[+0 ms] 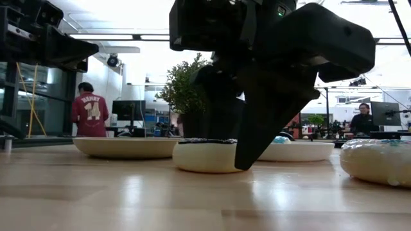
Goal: Pick & Place donuts
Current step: Put the large black donut on the white plate
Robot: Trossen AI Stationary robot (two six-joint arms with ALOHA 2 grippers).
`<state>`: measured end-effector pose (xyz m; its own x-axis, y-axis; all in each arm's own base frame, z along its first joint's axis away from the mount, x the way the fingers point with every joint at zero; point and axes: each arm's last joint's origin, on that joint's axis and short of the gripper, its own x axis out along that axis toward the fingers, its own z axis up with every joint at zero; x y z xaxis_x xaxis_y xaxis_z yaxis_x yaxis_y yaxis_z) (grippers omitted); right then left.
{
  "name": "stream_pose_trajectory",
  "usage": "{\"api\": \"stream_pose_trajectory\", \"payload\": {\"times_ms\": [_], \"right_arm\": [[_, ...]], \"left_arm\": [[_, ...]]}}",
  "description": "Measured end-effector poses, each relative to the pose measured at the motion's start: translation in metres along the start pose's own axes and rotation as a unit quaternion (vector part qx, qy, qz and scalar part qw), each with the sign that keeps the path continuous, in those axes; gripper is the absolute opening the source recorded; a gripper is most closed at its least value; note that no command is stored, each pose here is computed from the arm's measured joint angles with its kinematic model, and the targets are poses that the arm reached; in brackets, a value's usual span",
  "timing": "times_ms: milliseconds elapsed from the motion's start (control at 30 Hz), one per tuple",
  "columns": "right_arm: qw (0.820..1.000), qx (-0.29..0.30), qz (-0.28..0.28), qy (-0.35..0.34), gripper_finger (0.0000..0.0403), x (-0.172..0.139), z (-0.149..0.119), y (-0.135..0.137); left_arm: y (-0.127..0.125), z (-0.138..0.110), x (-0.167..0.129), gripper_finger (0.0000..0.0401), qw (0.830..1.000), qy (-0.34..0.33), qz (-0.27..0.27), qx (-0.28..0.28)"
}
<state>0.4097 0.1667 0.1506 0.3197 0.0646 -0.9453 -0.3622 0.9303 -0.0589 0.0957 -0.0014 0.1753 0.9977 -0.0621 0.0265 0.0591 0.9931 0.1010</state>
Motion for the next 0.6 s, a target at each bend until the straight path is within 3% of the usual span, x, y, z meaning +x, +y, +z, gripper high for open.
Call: {"api": "stream_pose_trajectory", "payload": {"times_ms": [200, 600], "right_arm": [[1.0, 0.002, -0.001, 0.0, 0.0258, 0.0002, 0.0, -0.0001], [1.0, 0.001, 0.0, 0.0, 0.0169, 0.0003, -0.0001, 0.0]], "left_arm": [[0.0, 0.0, 0.0, 0.0001, 1.0, 0.0, 0.0, 0.0], [0.0, 0.0, 0.0, 0.0001, 1.0, 0.0, 0.0, 0.0]]}}
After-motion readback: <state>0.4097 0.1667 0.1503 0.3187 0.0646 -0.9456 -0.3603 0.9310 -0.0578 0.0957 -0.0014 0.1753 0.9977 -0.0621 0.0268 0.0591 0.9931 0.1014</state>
